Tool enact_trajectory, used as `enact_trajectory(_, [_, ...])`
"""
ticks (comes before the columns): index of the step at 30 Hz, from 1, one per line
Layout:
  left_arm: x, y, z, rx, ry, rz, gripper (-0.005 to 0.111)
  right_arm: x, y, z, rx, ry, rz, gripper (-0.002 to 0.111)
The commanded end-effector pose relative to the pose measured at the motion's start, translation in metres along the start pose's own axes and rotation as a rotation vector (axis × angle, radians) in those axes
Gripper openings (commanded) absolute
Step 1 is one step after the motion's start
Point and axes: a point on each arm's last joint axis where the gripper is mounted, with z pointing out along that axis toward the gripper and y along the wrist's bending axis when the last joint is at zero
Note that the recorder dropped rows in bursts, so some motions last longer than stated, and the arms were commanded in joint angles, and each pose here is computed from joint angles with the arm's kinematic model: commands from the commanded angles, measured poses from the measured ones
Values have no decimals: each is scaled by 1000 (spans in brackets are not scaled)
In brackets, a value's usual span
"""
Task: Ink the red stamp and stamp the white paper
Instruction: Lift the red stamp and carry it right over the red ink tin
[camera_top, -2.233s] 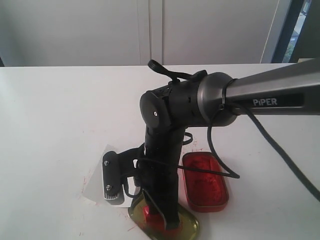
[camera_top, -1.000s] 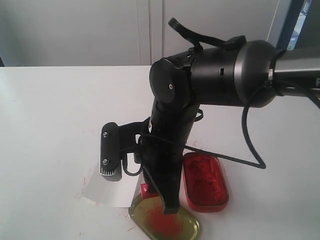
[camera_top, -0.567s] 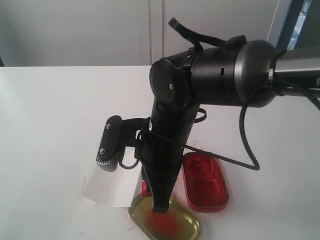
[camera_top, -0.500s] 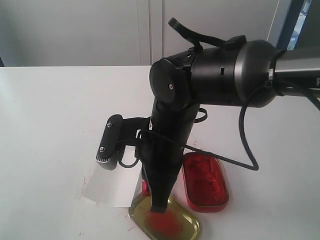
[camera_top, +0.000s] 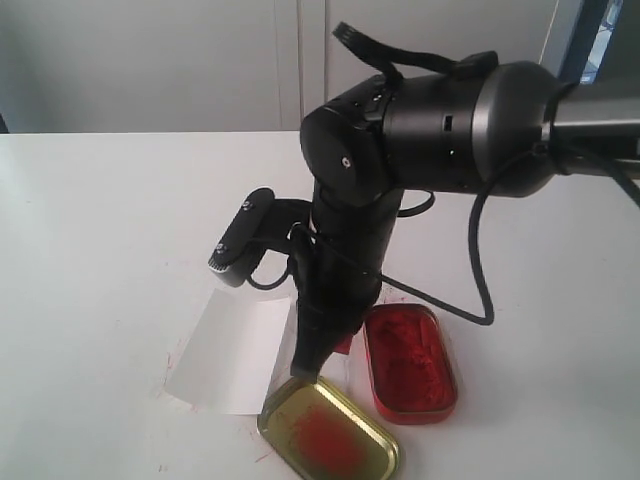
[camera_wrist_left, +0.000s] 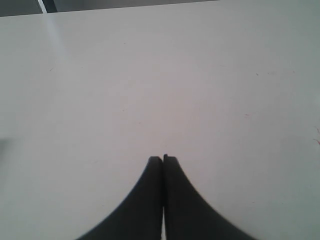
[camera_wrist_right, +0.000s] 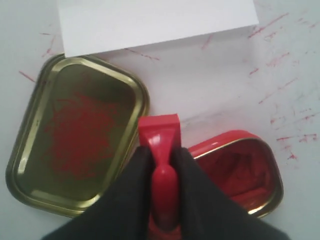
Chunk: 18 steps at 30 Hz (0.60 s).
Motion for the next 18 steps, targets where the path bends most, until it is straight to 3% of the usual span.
enact_trajectory(1, [2, 0, 0, 0, 4, -2, 0, 9, -17, -5, 13, 6, 74, 0])
enact_trajectory(10, [2, 0, 0, 0, 4, -2, 0, 29, -41, -5, -16, 35, 267, 0])
enact_trajectory(18, [2, 0, 0, 0, 4, -2, 0, 37, -55, -4, -1, 21, 340, 0])
